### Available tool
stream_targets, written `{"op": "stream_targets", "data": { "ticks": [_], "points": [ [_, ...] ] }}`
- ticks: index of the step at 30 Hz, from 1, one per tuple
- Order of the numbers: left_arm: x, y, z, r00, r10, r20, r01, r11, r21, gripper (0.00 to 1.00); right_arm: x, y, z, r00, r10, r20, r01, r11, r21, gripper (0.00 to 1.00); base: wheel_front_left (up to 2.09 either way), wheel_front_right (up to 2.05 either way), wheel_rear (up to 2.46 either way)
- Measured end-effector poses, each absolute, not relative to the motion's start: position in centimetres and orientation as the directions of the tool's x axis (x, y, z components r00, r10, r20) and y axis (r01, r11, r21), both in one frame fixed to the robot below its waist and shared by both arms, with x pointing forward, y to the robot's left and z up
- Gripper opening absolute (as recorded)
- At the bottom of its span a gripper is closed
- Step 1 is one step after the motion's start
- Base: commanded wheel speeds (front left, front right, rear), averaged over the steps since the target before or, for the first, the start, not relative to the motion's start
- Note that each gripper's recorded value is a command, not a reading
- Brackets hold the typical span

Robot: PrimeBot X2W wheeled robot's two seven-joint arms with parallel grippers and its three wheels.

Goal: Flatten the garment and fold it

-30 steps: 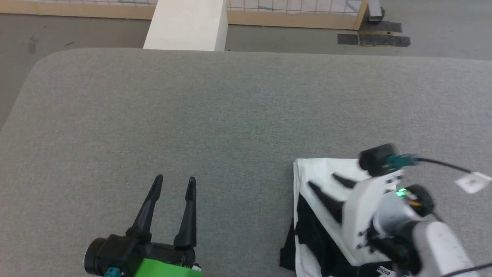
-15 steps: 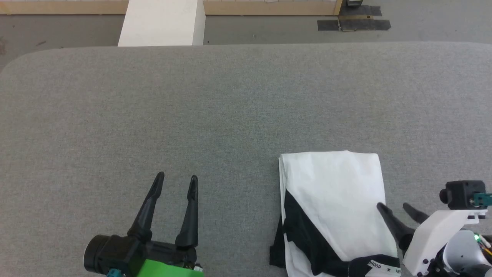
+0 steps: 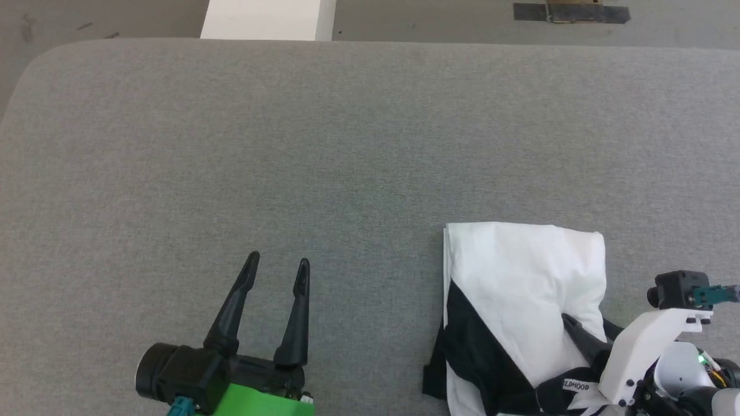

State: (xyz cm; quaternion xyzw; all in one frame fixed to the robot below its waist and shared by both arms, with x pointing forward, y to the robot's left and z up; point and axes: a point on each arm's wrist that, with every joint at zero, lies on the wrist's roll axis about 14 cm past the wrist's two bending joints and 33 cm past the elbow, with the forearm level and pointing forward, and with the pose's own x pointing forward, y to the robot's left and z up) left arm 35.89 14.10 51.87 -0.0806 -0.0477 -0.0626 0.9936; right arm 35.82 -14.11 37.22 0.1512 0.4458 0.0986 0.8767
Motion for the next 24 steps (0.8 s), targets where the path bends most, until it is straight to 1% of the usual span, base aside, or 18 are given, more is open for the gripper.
{"op": "stream_targets", "data": {
  "ticks": [1, 2, 9, 16, 20, 24],
  "points": [
    [35.8, 14.2, 51.9, 0.988, -0.114, 0.104, 0.129, 0.98, -0.154, 1.0, 35.9, -14.1, 37.1, 0.579, 0.309, -0.754, -0.039, 0.935, 0.353, 0.16, 0.0, 0.0, 0.0],
    [35.8, 14.2, 51.9, 0.988, -0.112, 0.104, 0.127, 0.98, -0.152, 1.0, 36.0, -14.1, 37.0, 0.577, 0.308, -0.756, -0.036, 0.935, 0.354, 0.0, 0.0, 0.0, 0.0],
    [35.5, 14.2, 52.8, 0.984, -0.123, 0.131, 0.14, 0.982, -0.128, 1.0, 36.5, -14.1, 37.6, 0.616, 0.302, -0.727, -0.036, 0.933, 0.357, 0.0, 0.0, 0.0, 0.0],
    [35.7, 12.9, 53.9, 0.971, -0.178, 0.16, 0.198, 0.973, -0.121, 1.0, 36.6, -14.6, 39.5, 0.671, 0.285, -0.684, -0.047, 0.938, 0.344, 0.0, 0.0, 0.0, 0.0],
    [36.1, 11.7, 54.4, 0.96, -0.22, 0.174, 0.243, 0.963, -0.12, 1.0, 36.9, -16.2, 41.0, 0.697, 0.257, -0.669, -0.062, 0.952, 0.301, 0.0, 0.0, 0.0, 0.0],
    [36.6, 10.1, 54.9, 0.943, -0.276, 0.188, 0.3, 0.947, -0.118, 1.0, 37.3, -19.4, 42.7, 0.725, 0.198, -0.66, -0.048, 0.97, 0.238, 0.0, 0.0, 0.0, 0.0]
  ]
}}
